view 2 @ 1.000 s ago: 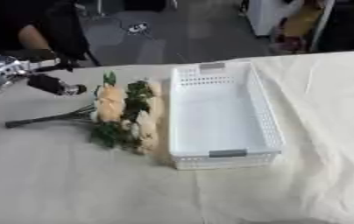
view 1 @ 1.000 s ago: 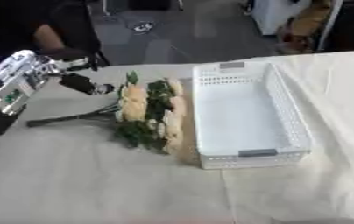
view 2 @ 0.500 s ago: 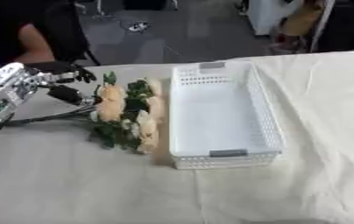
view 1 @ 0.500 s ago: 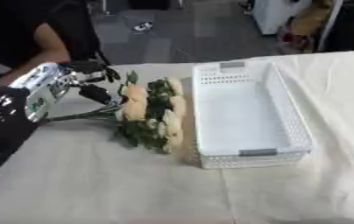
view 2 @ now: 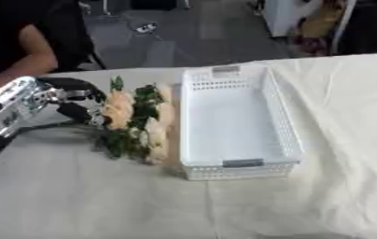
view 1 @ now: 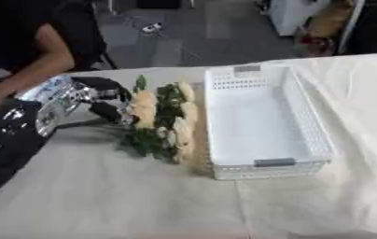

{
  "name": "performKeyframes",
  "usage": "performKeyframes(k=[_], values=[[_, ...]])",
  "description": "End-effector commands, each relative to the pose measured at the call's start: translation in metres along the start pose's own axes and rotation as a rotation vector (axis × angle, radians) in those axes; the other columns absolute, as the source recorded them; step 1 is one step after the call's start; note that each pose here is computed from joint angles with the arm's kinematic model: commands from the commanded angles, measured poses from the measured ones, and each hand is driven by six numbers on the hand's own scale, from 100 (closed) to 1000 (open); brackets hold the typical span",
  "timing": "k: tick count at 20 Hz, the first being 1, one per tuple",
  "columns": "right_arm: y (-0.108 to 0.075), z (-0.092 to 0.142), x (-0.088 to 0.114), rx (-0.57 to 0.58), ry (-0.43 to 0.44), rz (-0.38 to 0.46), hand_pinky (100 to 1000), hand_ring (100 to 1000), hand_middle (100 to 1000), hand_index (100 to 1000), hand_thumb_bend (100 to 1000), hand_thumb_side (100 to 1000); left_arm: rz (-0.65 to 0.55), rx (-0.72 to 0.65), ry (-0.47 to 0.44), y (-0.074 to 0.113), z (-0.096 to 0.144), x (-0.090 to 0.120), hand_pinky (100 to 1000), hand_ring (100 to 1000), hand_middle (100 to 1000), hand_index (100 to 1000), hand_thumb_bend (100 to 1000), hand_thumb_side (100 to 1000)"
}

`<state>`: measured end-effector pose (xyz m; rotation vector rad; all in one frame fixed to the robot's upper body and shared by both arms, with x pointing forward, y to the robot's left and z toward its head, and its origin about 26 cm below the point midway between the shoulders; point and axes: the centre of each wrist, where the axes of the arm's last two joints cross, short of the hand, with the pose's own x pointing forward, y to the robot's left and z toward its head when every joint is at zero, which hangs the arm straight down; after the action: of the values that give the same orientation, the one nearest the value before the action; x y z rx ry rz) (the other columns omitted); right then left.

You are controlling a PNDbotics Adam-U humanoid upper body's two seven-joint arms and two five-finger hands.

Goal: Pick up objects on the table and place them in the box.

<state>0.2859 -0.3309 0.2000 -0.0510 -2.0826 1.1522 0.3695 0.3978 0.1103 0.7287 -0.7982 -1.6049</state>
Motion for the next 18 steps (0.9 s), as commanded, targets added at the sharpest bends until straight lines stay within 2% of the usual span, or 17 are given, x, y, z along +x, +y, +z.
performKeyframes(k=[1,10,18], values=[[-0.007,-0.003,0.007,0.01,-0.022,0.034,724,787,844,986,100,421,-0.047,-0.014,0.028,0.013,0.009,-0.011,992,877,817,924,869,778],[-0.007,-0.004,0.007,0.012,-0.023,0.035,724,787,844,986,100,421,-0.082,-0.071,0.024,0.014,0.007,-0.014,1000,880,814,916,883,769],[-0.007,-0.004,0.007,0.01,-0.027,0.035,724,787,844,986,100,421,-0.084,-0.062,0.003,0.013,-0.003,-0.004,991,881,819,916,834,699]])
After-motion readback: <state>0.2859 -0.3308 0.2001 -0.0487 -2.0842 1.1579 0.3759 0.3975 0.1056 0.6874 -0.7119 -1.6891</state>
